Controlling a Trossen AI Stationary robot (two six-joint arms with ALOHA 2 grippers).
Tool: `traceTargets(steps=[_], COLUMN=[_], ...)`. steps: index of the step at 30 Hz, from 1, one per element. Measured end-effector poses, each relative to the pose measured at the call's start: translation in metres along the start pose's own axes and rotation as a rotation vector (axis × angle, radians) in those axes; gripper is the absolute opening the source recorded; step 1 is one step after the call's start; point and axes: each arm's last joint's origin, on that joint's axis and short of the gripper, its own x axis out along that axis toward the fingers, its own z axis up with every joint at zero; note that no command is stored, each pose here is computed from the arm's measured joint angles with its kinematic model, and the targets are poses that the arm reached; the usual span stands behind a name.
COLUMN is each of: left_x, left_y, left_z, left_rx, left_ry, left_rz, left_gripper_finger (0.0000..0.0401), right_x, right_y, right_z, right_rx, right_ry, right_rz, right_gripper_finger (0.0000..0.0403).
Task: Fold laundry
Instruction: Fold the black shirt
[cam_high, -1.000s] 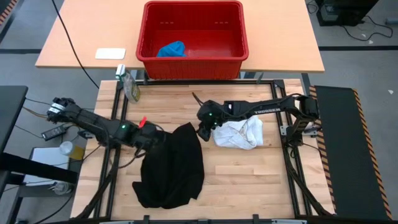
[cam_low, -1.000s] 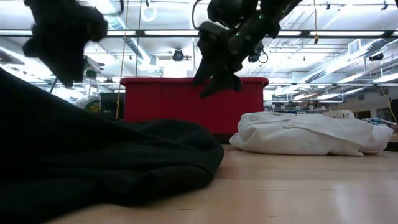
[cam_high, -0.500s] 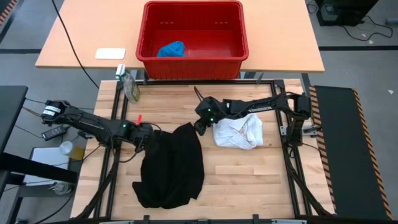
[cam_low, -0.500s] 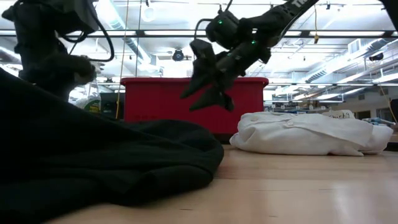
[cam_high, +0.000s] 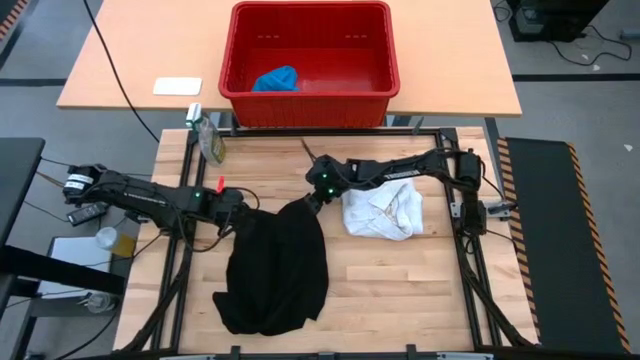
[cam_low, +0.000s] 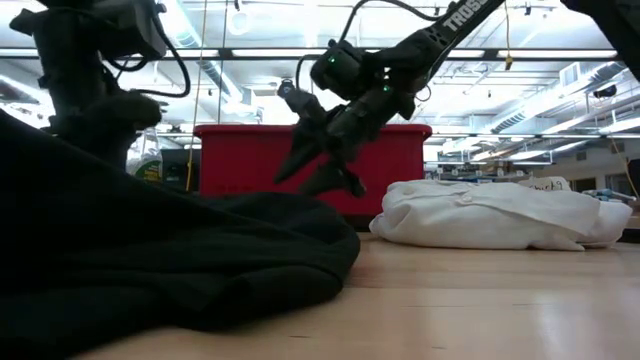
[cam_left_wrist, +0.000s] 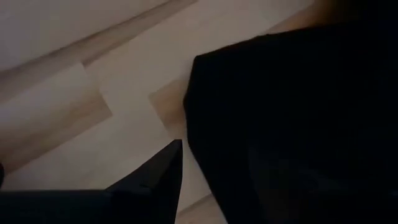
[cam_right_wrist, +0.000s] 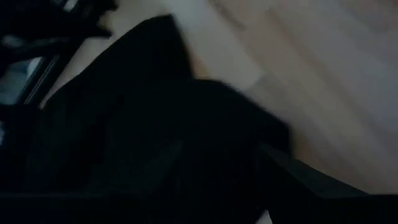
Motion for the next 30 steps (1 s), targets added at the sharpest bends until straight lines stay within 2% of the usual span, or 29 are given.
traceTargets(steps=[5, 11, 14, 17, 19, 24, 30], left_x=[0.017, 0.029, 0.030, 0.028, 0.026, 0.006, -0.028], left_y=[0.003, 0.009, 0.010, 0.009, 0.008, 0.005, 0.017], left_z=[-0.006, -0.008, -0.009, -0.009, -0.008, -0.002, -0.001], left_rx=[-0.014, -0.030, 0.030, 0.062, 0.068, 0.129, 0.162], left_ry=[0.025, -0.008, -0.005, -0.013, -0.018, -0.015, 0.011], left_rz=[-0.038, -0.025, -0.022, -0.046, -0.054, -0.041, 0.052], left_gripper_finger=[0.0182, 0.0171, 0.0123, 0.0036, 0.0013, 0.0003, 0.0001], right_x=[0.022, 0.030, 0.029, 0.028, 0.023, -0.004, -0.048], right_y=[-0.007, -0.013, -0.011, -0.009, -0.008, -0.004, -0.002], right_z=[-0.007, -0.010, -0.009, -0.007, -0.003, 0.010, 0.015], right_rx=[0.033, 0.053, 0.000, -0.005, -0.002, -0.022, -0.047], right_ry=[0.028, 0.038, 0.006, -0.008, -0.008, -0.018, 0.027], right_rz=[0.065, 0.054, 0.039, 0.053, 0.079, 0.089, -0.031], right_gripper_finger=[0.0190, 0.0152, 0.0096, 0.0022, 0.0014, 0.0007, 0.0005])
